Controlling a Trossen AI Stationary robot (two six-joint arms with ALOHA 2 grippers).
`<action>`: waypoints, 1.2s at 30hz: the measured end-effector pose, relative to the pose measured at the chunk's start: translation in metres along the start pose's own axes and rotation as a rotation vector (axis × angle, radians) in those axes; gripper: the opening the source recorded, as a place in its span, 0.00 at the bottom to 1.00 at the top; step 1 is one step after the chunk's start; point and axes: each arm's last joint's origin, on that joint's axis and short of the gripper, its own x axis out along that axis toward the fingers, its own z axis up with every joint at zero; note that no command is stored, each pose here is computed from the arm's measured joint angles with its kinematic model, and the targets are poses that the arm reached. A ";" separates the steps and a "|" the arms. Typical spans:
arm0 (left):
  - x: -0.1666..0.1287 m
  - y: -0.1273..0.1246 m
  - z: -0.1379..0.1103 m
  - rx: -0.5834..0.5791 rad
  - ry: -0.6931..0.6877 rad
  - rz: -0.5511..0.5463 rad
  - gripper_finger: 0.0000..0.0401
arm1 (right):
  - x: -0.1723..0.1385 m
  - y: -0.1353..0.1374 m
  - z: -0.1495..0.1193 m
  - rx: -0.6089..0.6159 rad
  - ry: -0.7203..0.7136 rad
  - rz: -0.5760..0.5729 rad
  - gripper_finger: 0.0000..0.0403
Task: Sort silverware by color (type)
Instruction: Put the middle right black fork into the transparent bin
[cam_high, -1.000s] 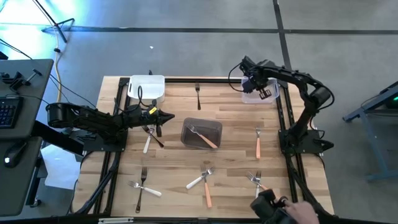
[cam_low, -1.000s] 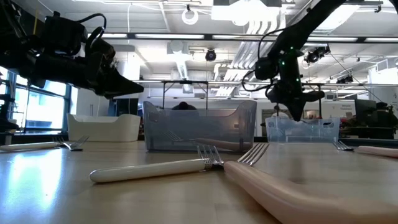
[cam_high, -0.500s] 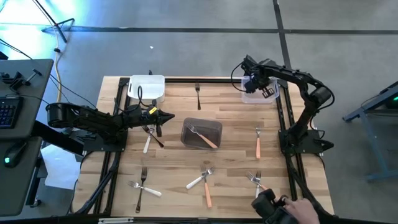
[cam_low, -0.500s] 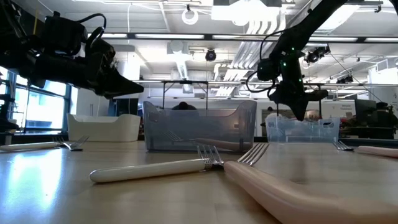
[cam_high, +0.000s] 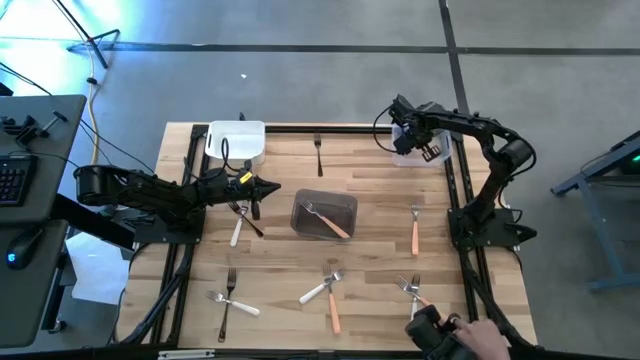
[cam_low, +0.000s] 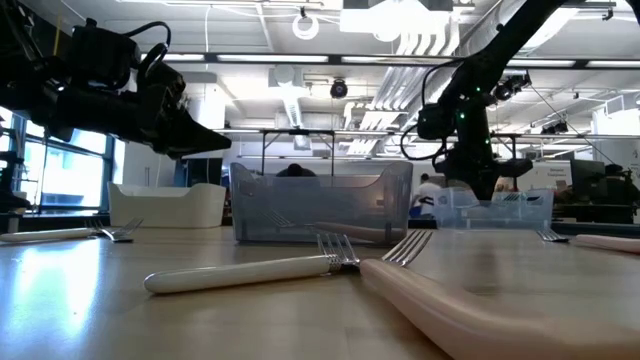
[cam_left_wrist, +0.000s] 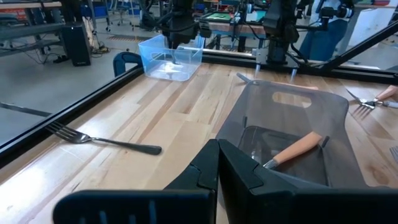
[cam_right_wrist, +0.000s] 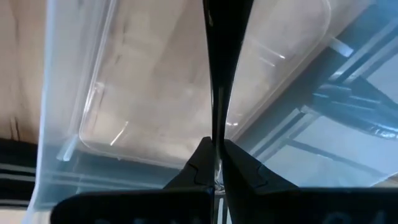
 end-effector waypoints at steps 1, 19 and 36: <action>0.000 0.000 0.000 -0.001 0.000 0.000 0.00 | 0.000 0.000 0.000 0.000 -0.006 0.000 0.00; 0.000 0.000 0.000 -0.002 0.000 0.001 0.00 | 0.028 -0.005 0.014 -0.015 -0.045 0.053 0.03; 0.000 0.000 0.000 -0.002 0.000 0.001 0.00 | 0.005 -0.022 0.025 0.164 0.028 -0.040 0.36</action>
